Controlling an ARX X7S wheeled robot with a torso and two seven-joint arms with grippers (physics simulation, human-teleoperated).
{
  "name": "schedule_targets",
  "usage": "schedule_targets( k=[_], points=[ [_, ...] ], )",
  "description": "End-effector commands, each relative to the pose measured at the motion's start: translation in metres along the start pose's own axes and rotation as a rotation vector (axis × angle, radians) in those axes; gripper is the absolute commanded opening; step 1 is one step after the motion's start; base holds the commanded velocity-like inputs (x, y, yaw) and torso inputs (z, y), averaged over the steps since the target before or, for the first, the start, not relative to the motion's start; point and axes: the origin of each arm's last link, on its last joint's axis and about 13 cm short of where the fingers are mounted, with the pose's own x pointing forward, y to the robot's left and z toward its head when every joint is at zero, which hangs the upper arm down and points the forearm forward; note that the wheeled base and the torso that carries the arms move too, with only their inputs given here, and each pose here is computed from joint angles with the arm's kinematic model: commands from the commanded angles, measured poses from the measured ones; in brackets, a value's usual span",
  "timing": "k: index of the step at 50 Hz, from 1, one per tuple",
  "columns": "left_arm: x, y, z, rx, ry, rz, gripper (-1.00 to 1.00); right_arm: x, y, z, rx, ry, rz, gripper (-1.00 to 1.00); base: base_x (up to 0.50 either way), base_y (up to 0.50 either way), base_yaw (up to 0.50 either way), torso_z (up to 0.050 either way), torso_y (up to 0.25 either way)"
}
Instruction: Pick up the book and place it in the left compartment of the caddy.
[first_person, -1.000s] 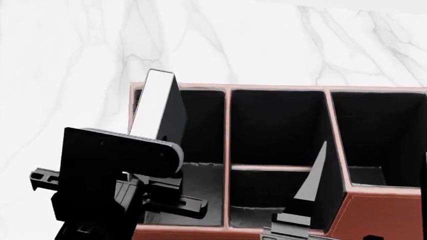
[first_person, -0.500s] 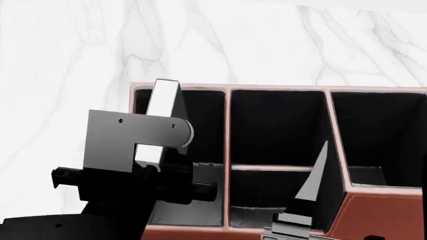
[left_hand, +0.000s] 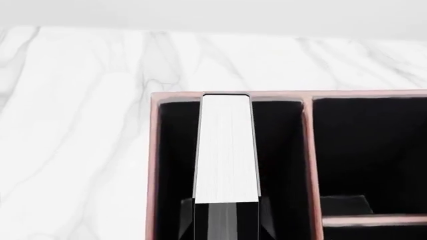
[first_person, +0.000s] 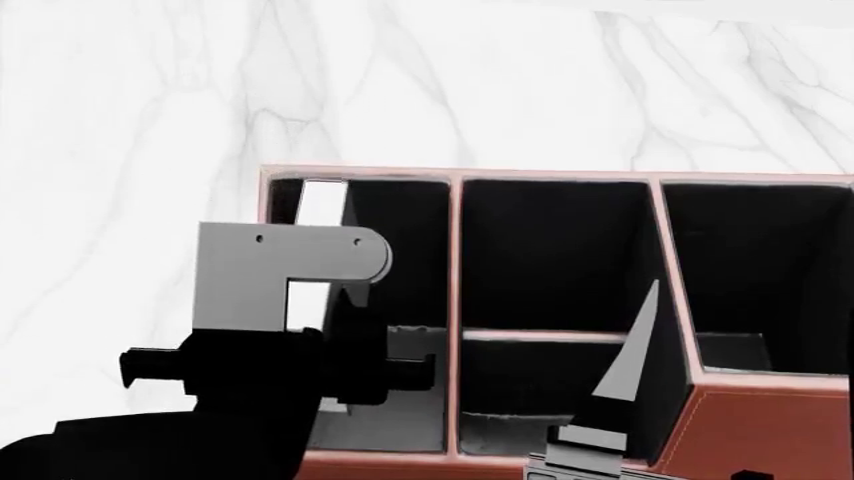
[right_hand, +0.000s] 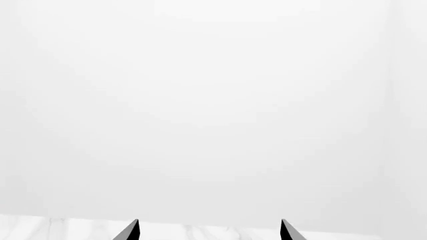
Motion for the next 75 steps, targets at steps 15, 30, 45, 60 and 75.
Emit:
schedule_targets(
  k=[15,30,45,60,75],
  points=[
    [0.022,-0.010,-0.004,-0.067,0.023,0.062,-1.00,0.001,-0.002,0.004,0.008,-0.020,0.003,1.00,0.00,0.00,0.00,0.000,0.001],
    [0.036,-0.014,-0.008,-0.052,0.053,0.032,-1.00,0.001,-0.003,0.004,0.009,-0.020,0.001,1.00,0.00,0.00,0.00,0.001,0.001],
    [0.046,-0.014,-0.015,-0.050,0.072,0.037,-1.00,0.001,-0.003,0.004,0.009,-0.021,-0.001,1.00,0.00,0.00,0.00,0.000,0.001],
    [0.050,-0.013,-0.019,-0.048,0.078,0.037,-1.00,0.001,-0.003,0.004,0.008,-0.021,0.001,1.00,0.00,0.00,0.00,0.001,0.001],
    [0.051,-0.012,-0.017,-0.059,0.069,0.024,1.00,0.001,-0.002,0.003,0.007,-0.019,0.004,1.00,0.00,0.00,0.00,0.000,0.001]
  ],
)
